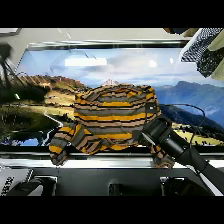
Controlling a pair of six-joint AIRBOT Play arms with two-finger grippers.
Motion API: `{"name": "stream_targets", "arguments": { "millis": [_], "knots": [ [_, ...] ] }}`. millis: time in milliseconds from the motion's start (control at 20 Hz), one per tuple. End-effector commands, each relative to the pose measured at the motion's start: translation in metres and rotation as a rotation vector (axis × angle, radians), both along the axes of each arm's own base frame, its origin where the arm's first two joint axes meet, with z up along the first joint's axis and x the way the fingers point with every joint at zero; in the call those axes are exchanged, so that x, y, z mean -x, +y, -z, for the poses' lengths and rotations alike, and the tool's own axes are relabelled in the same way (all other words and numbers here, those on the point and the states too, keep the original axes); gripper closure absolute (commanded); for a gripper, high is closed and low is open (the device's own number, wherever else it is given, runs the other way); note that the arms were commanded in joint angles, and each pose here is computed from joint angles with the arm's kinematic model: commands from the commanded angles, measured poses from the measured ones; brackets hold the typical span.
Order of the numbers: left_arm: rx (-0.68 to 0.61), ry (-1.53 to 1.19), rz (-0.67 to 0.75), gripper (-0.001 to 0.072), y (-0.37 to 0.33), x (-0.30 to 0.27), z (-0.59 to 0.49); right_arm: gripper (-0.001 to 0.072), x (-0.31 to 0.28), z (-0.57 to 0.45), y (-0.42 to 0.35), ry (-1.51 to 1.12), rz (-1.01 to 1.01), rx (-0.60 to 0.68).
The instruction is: Fold the clothes and pants, and hang the long-sleeved shirts on hangers.
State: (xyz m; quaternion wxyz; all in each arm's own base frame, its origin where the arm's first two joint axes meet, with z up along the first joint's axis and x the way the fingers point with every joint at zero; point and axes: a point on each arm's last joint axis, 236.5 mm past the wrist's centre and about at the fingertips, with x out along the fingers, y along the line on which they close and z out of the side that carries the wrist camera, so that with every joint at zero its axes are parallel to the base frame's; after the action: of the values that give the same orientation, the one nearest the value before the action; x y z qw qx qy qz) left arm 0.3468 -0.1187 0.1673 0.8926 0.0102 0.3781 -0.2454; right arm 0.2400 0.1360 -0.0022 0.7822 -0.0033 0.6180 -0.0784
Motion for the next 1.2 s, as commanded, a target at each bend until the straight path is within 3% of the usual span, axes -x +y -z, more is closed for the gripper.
{"name": "stream_targets", "arguments": {
  "millis": [0,300,650,1150],
  "knots": [
    [0.038,0.107,0.083,0.0695,-0.034,0.083,0.048,0.0682,-0.013,-0.003,-0.006,-0.064,0.075,0.009],
    [-0.004,0.254,0.323,0.0693,-0.06,0.19,0.075,0.0682,-0.018,0.021,-0.007,-0.026,0.095,0.068],
    [0.071,0.142,0.313,0.0693,-0.055,0.216,0.041,0.0682,-0.027,0.028,-0.003,-0.067,0.213,0.04],
    [0.111,0.3,0.417,0.0692,-0.062,0.265,0.045,0.0682,-0.029,0.033,-0.001,-0.08,0.298,0.021]
  ]
}}
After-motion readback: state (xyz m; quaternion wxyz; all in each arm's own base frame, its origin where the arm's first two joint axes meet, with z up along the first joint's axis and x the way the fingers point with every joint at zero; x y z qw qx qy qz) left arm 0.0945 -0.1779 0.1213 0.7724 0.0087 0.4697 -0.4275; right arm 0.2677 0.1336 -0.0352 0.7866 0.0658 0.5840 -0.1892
